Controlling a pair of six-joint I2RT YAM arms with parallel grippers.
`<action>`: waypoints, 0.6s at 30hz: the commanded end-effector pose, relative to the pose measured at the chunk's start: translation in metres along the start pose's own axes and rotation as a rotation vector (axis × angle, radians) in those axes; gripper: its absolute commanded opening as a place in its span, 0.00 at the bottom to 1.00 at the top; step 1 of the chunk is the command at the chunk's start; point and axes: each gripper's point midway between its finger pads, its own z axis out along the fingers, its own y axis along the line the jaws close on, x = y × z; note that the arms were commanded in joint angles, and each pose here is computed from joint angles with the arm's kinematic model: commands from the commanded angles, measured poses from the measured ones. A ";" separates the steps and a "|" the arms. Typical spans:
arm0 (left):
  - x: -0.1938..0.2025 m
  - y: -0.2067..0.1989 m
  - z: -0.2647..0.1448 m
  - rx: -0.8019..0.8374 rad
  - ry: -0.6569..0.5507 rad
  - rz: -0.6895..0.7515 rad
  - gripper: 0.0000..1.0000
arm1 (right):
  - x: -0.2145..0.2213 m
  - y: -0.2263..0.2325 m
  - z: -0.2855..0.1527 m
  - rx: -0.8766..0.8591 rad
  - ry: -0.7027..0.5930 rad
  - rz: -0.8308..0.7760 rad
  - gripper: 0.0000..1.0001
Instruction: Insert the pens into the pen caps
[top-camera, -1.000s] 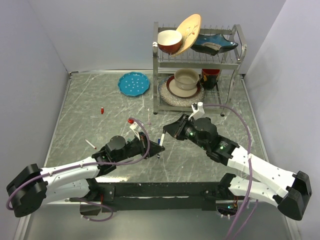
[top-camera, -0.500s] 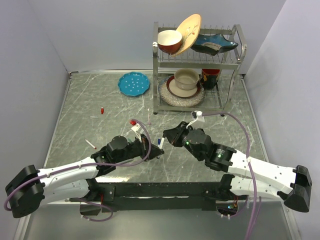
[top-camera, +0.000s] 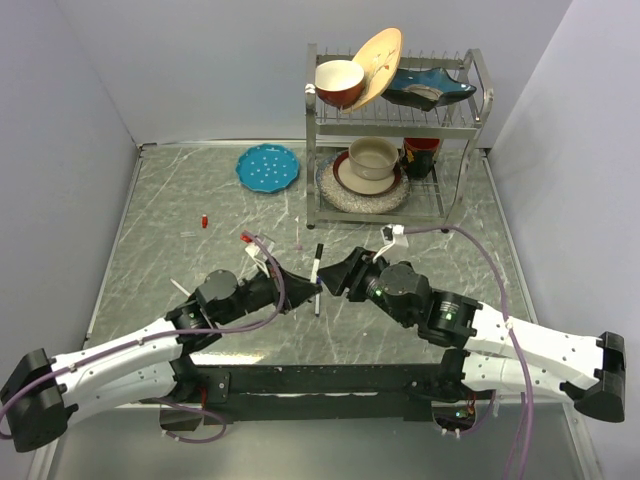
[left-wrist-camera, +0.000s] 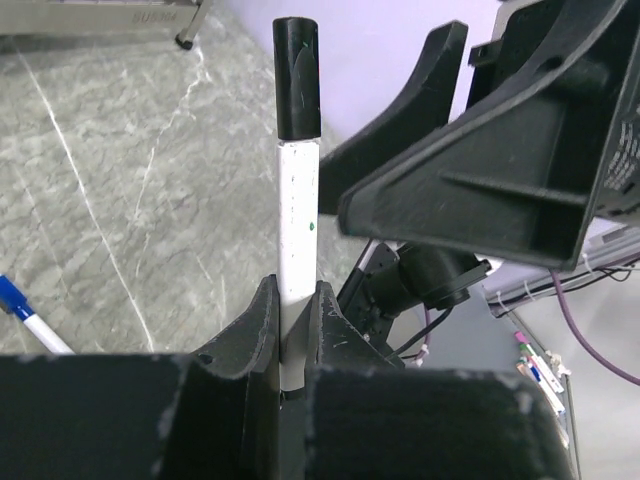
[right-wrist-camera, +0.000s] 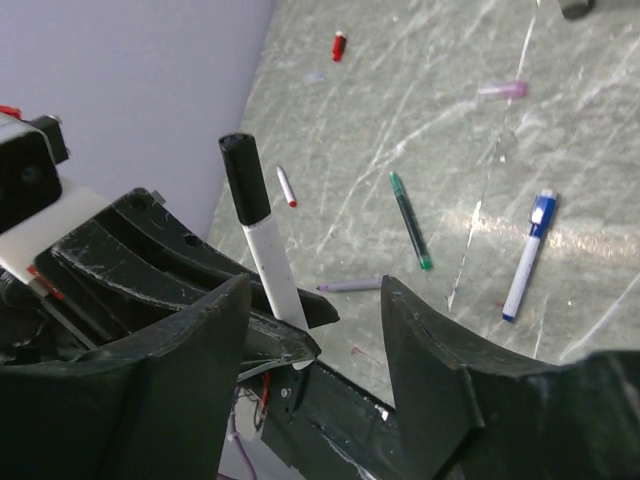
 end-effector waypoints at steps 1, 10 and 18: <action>-0.011 -0.010 -0.008 0.033 -0.032 0.041 0.01 | -0.031 0.024 -0.010 -0.044 -0.072 -0.018 0.68; -0.002 -0.017 -0.018 0.086 -0.007 0.055 0.01 | -0.045 0.051 -0.007 -0.088 -0.067 -0.077 0.71; 0.005 -0.027 -0.021 0.153 0.026 0.069 0.01 | -0.055 0.055 0.001 -0.057 -0.084 -0.097 0.66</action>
